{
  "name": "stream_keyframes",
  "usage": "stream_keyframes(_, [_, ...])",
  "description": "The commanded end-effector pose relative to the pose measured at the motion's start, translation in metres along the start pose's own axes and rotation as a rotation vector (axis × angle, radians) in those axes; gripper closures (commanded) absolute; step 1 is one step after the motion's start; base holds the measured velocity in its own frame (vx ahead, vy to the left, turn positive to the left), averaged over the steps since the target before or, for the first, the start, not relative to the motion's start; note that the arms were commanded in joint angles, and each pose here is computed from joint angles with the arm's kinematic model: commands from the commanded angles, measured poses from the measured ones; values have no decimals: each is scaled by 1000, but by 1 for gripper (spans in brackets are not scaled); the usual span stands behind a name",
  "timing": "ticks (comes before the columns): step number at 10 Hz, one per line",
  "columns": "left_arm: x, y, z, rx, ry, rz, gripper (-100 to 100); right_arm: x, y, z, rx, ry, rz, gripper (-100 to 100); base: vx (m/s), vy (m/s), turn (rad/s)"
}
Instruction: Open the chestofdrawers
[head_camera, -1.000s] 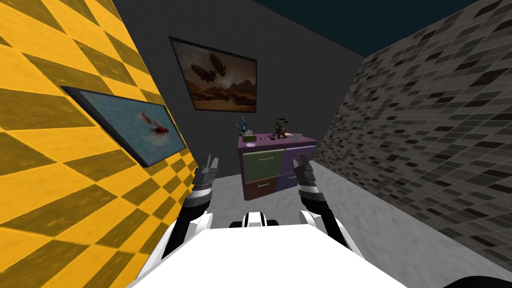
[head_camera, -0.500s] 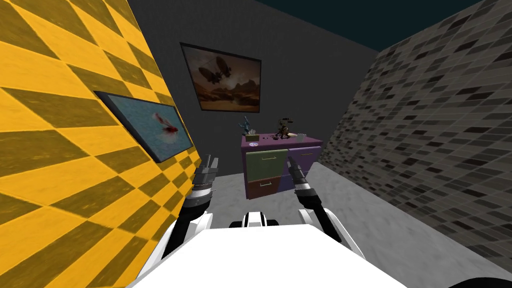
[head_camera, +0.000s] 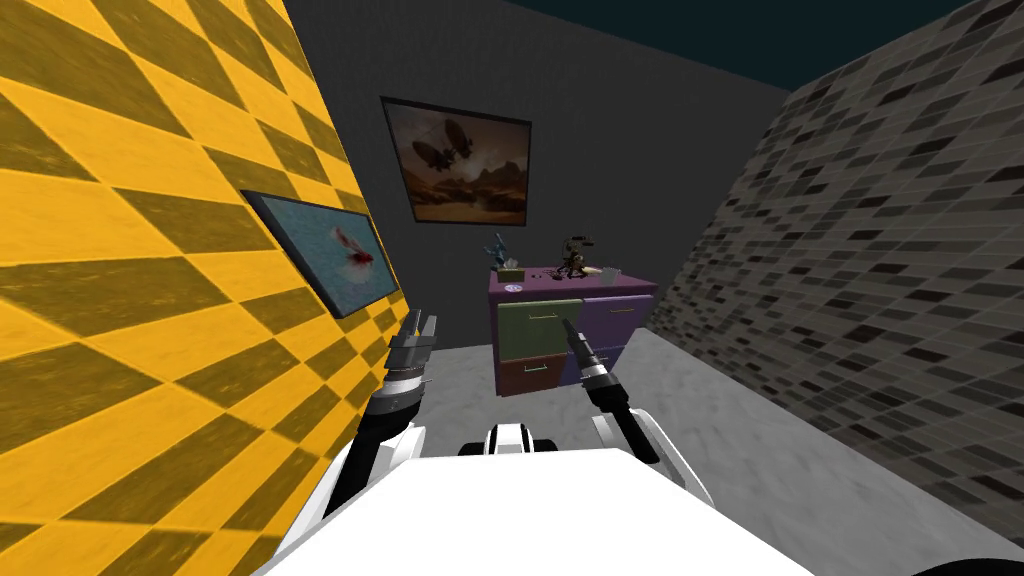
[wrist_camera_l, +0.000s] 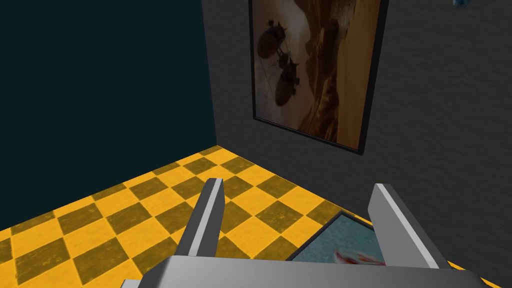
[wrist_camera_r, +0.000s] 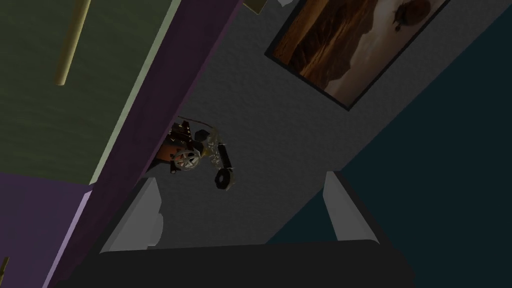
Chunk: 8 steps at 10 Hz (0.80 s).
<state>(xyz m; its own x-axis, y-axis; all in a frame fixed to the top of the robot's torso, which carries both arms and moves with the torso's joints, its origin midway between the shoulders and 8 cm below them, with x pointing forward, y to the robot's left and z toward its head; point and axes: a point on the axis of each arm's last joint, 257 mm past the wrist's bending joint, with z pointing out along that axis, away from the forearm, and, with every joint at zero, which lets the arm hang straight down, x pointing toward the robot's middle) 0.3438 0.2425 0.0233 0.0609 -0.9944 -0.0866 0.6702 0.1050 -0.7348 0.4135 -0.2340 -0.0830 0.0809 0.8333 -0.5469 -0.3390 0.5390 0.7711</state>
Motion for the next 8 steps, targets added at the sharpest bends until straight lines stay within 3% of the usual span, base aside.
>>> stream_keyframes(1, [0, 0, 0, 0, 0, 0, 0, 23, -25, 4, 67, 66, -111, -100, -26, 11, 192])
stream_keyframes(8, [0, 0, 0, 0, 0, 0, 0, 50, -64, 7, 156, 161, -332, -100, -20, 7, 86])
